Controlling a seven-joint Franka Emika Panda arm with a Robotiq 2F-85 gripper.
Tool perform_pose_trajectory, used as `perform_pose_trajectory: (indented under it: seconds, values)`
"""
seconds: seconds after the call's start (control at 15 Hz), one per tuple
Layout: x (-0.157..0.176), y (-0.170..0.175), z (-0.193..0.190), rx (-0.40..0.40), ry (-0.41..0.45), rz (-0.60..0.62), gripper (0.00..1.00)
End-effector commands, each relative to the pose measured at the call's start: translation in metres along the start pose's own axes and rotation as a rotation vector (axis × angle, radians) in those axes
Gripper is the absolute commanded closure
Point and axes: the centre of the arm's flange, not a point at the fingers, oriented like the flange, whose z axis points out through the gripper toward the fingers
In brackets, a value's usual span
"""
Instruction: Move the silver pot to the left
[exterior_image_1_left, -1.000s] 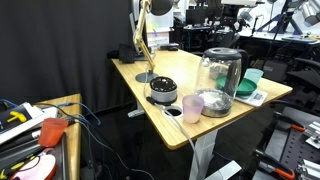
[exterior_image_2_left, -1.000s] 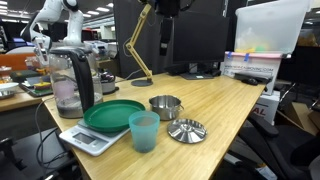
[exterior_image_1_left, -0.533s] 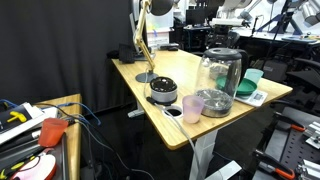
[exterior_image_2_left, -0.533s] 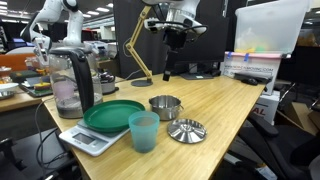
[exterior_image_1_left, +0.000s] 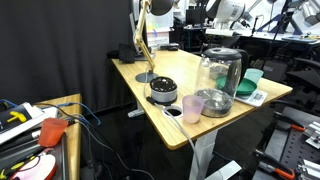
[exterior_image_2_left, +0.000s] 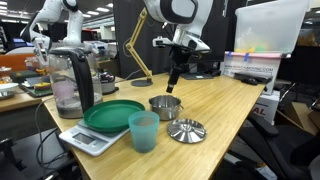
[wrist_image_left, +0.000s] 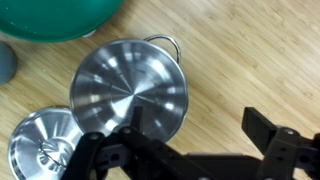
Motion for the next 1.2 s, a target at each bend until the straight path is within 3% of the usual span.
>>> perform_pose_trajectory:
  seconds: [0.0,0.4,0.67,0.73,0.8,1.13]
  values:
    - [0.033,-0.017,0.013,0.017,-0.027,0.033,0.00]
    - [0.056,-0.028,0.056,-0.030,-0.043,0.067,0.00]
    - [0.060,-0.030,0.064,-0.031,-0.040,0.076,0.00]
    - [0.060,-0.030,0.062,-0.022,-0.033,0.074,0.25]
    - [0.060,-0.031,0.059,-0.011,-0.025,0.073,0.26]
    - [0.061,-0.033,0.044,0.013,-0.015,0.068,0.61]
